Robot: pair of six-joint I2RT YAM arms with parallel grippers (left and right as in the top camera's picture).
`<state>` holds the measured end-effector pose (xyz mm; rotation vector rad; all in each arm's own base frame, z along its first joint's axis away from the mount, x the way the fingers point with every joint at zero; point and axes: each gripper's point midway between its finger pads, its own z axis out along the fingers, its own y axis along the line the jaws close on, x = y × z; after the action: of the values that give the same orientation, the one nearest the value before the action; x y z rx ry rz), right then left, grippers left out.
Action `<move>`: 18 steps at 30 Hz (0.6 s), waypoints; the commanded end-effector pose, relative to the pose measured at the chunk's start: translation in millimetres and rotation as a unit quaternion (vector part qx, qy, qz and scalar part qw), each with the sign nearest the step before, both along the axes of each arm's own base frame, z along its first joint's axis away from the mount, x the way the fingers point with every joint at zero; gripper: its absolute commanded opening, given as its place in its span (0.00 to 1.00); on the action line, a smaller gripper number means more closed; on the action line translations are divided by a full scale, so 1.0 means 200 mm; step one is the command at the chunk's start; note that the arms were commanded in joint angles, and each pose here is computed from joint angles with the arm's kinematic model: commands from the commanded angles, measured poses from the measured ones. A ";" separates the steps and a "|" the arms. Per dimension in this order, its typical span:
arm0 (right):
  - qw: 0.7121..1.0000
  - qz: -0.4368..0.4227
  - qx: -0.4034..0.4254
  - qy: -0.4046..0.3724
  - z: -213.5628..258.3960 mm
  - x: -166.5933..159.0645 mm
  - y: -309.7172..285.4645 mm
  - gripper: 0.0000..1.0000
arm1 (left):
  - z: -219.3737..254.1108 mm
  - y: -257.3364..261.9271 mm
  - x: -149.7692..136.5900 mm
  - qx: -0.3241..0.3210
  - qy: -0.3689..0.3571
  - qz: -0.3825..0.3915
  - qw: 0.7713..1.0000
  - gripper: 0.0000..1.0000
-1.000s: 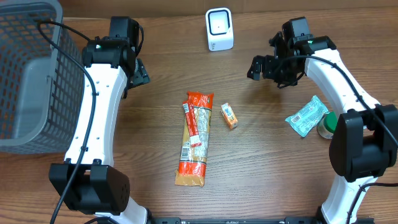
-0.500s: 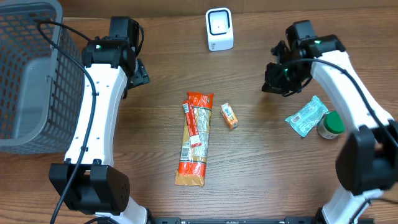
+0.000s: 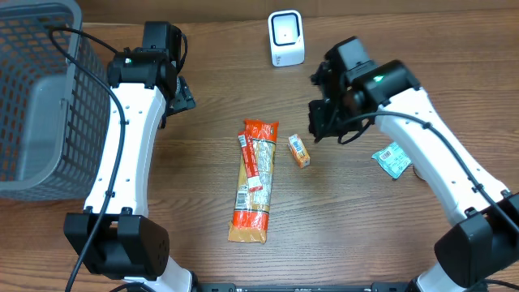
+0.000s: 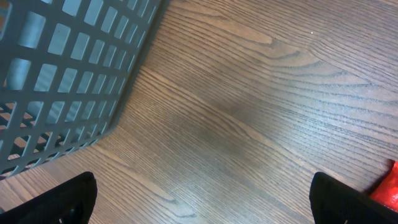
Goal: Scan the item barcode
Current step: 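Move the right gripper left toward the small orange box, then lower the right gripper onto the small orange box and close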
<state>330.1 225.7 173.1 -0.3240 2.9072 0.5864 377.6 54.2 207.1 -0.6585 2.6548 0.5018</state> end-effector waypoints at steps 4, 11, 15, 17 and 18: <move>0.999 -0.020 -0.037 -0.010 -0.04 -0.02 0.02 0.22 | 0.03 -0.01 0.01 -0.001 -0.011 -0.002 1.000 1.00; 0.998 -0.033 -0.051 -0.003 -0.15 -0.03 0.00 0.24 | 0.03 -0.01 0.01 -0.001 -0.011 -0.002 1.000 1.00; 0.998 -0.032 -0.057 0.006 -0.23 -0.05 -0.01 0.26 | 0.03 -0.01 0.01 -0.001 -0.011 -0.002 1.000 1.00; 0.998 -0.030 -0.060 0.008 -0.26 -0.06 -0.02 0.27 | 0.03 -0.01 0.01 -0.001 -0.011 -0.002 1.000 1.00; 0.998 -0.030 -0.062 0.009 -0.28 -0.06 -0.03 0.27 | 0.03 -0.01 0.01 -0.001 -0.011 -0.002 1.000 1.00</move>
<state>320.0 223.7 124.7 -0.2500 2.9592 0.4273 377.6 54.2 207.1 -0.6585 2.6548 0.5018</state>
